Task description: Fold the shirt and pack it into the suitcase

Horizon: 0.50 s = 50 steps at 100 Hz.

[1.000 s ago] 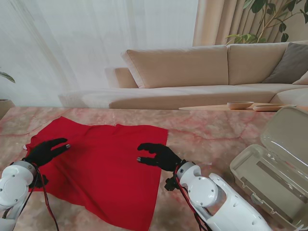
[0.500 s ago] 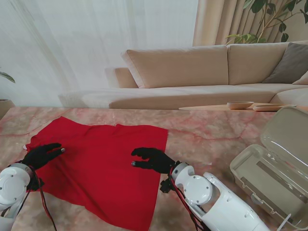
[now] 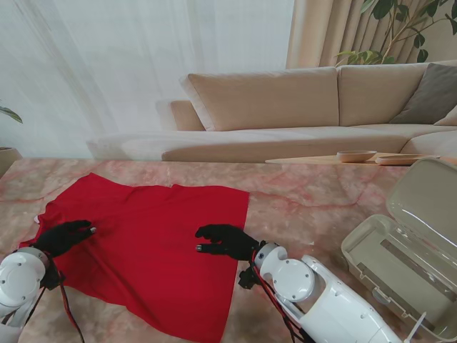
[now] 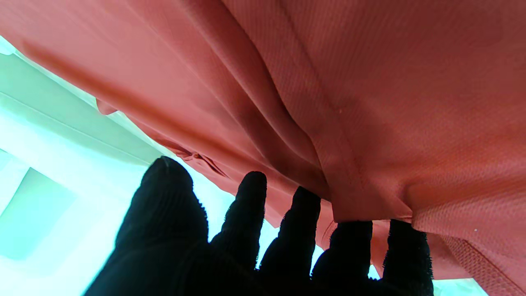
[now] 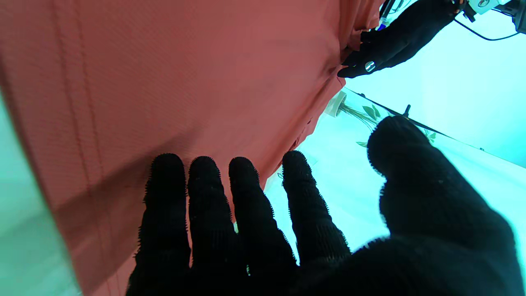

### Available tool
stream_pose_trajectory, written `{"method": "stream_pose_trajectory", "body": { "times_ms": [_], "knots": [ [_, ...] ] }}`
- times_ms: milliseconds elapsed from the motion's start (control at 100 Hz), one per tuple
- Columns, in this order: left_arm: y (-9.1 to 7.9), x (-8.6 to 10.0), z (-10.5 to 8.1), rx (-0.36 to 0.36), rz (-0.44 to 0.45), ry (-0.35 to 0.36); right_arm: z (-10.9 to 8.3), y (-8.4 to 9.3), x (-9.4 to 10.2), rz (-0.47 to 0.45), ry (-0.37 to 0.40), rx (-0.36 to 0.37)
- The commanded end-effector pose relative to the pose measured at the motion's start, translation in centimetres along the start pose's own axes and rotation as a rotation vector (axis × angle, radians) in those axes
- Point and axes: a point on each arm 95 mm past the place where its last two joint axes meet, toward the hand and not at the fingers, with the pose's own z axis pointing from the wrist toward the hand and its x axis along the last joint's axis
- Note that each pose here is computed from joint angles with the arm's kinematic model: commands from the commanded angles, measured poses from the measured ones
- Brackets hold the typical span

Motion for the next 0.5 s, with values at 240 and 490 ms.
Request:
{"method": "stream_pose_trajectory", "body": {
  "times_ms": [240, 490],
  "knots": [
    [2.0, -0.5, -0.7, -0.060, 0.010, -0.013, -1.1, 0.4, -2.0, -0.024, -0.081, 0.035],
    [2.7, 0.2, -1.2, -0.096, 0.015, 0.020, -1.6, 1.2, -2.8, -0.047, -0.128, 0.026]
  ]
}}
